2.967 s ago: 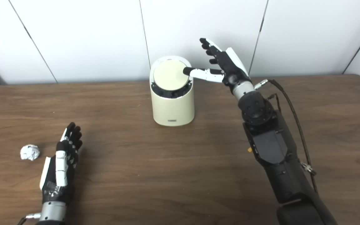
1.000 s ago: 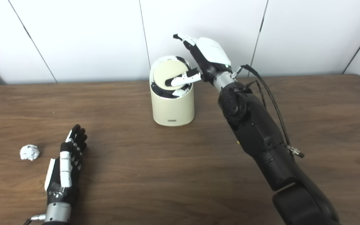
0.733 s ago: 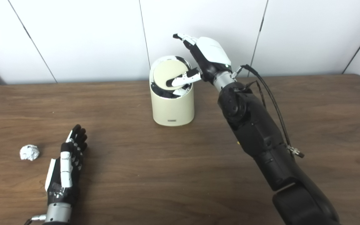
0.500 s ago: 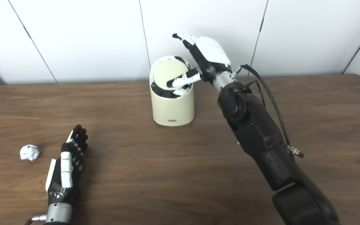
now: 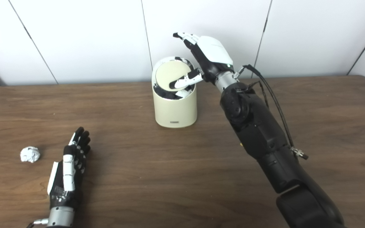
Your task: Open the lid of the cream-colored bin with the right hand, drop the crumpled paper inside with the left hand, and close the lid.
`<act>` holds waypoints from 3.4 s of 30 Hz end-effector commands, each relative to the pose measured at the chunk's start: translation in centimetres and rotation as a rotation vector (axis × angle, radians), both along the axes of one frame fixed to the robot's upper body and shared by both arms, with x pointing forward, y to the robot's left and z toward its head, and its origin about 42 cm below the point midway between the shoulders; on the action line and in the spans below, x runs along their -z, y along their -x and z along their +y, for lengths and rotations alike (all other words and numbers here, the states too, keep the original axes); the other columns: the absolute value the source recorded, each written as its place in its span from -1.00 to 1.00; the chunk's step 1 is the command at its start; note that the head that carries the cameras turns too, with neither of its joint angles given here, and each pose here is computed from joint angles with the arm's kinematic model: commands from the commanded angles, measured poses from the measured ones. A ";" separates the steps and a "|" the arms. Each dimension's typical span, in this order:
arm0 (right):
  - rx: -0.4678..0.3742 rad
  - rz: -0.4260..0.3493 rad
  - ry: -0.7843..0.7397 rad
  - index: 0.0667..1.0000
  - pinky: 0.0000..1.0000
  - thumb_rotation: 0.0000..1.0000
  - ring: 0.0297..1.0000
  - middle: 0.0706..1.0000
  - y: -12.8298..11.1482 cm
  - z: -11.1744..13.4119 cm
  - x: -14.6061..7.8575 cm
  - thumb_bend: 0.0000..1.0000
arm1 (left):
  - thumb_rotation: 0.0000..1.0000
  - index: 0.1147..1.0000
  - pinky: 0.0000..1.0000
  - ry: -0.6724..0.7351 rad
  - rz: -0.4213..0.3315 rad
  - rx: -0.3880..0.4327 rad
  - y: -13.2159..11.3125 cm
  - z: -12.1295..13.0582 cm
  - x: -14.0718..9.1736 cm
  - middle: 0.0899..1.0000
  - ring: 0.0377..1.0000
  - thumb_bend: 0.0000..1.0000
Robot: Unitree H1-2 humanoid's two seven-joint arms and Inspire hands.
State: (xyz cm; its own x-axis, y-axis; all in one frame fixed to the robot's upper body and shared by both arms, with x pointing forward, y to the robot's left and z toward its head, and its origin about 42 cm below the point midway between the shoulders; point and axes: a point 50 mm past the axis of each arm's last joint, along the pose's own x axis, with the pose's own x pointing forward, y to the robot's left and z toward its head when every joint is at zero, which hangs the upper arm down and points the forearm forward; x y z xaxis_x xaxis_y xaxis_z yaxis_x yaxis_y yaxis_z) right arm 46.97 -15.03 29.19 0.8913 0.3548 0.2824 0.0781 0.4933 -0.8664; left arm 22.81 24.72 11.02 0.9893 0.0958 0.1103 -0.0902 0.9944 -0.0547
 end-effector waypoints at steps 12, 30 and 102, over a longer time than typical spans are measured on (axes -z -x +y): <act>0.020 -0.042 0.062 0.79 0.91 -0.82 0.93 0.88 -0.3 -0.9 -1.9 0.88 | 1.00 0.97 1.00 0.019 0.023 -0.003 0.9 -0.4 0.8 0.93 0.95 0.26; -0.002 -0.041 -0.121 0.77 0.68 0.02 0.78 0.79 -0.2 0.0 -3.2 0.47 | 1.00 0.97 1.00 0.017 0.047 0.013 1.0 -0.5 0.6 0.93 0.96 0.23; 0.089 0.421 -1.036 0.76 0.92 1.00 0.90 0.85 15.1 -9.4 8.7 0.13 | 1.00 0.96 1.00 0.004 0.044 0.026 0.8 0.2 0.4 0.96 0.95 0.24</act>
State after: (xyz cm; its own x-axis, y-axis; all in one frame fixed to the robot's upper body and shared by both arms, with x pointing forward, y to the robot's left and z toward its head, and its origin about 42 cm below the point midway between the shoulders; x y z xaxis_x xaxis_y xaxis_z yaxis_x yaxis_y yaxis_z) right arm 31.63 -24.66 18.41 0.9978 0.0503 -0.0441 -0.0516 0.9983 -0.0271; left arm 22.47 24.75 11.08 0.9932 0.0807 0.0838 -0.0766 0.9958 -0.0511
